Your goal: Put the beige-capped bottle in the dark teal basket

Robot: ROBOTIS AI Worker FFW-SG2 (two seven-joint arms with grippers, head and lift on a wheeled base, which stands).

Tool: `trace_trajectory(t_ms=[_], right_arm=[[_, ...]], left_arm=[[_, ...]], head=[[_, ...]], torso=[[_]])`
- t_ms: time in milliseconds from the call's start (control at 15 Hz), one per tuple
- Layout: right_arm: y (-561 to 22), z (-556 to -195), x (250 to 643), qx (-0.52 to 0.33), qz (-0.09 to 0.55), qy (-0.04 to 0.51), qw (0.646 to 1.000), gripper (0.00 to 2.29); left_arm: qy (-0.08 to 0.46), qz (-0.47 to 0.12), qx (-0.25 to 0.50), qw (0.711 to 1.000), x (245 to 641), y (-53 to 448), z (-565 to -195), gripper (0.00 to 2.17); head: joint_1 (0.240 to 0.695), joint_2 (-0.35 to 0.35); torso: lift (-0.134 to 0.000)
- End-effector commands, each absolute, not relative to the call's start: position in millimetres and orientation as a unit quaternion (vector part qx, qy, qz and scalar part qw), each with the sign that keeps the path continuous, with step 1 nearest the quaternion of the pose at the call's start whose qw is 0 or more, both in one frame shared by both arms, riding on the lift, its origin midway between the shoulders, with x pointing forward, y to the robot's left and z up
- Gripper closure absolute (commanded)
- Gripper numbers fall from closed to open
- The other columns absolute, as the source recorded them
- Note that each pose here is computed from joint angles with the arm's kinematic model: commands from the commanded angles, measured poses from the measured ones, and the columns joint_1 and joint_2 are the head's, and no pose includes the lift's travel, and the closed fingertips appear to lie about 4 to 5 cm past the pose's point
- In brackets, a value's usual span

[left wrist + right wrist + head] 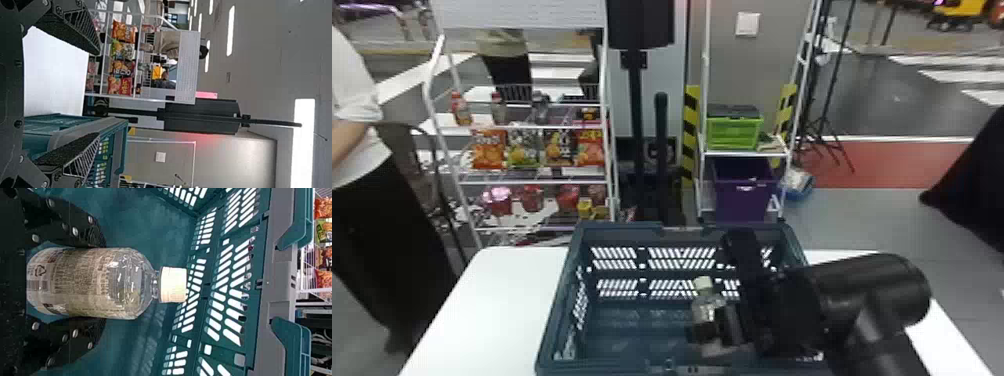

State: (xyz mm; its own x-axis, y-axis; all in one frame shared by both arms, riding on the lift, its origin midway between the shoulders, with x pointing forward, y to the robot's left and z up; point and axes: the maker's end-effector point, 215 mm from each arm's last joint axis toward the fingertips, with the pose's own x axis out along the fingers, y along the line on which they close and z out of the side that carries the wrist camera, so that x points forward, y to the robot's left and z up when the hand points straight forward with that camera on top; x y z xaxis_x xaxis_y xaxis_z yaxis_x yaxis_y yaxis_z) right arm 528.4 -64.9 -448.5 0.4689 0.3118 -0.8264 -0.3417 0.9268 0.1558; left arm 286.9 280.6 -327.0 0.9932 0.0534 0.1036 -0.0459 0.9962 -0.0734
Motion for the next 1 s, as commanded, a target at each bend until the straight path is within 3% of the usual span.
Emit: trace_trajectory(t_ms=[0, 200, 467, 667, 933], right_arm=[[-65.4, -447.6, 529.1, -0.014, 0.190, 0.479, 0.857, 0.00], [-57.9, -432.7, 532.7, -0.008, 0.200, 0.463, 0.864, 0.02], [-46.9, -377.5, 535.7, 0.001, 0.214, 0.388, 0.897, 0.03], [-66.2, -339.0, 535.7, -0.005, 0.194, 0.284, 0.939, 0.03], [-111.7, -324.9, 501.3, -0.014, 0.170, 0.187, 0.968, 0.03]], left_arm=[[-0.053, 0.025, -0.036, 0.998, 288.0, 280.9, -327.3, 0.16], [-0.053, 0.025, -0.036, 0.998, 289.3, 280.9, -326.6, 0.16], [-0.052, 0.027, -0.036, 0.998, 288.8, 282.9, -327.6, 0.16], [-0.052, 0.027, -0.036, 0.998, 289.5, 283.2, -328.2, 0.16], [-0.052, 0.025, -0.035, 0.998, 293.1, 281.8, -328.3, 0.16]], head=[[0.499, 0.000], [0.499, 0.000], [0.499, 0.000], [0.499, 0.000], [0.499, 0.000]], torso=[[0.000], [0.000], [0.000], [0.000], [0.000]])
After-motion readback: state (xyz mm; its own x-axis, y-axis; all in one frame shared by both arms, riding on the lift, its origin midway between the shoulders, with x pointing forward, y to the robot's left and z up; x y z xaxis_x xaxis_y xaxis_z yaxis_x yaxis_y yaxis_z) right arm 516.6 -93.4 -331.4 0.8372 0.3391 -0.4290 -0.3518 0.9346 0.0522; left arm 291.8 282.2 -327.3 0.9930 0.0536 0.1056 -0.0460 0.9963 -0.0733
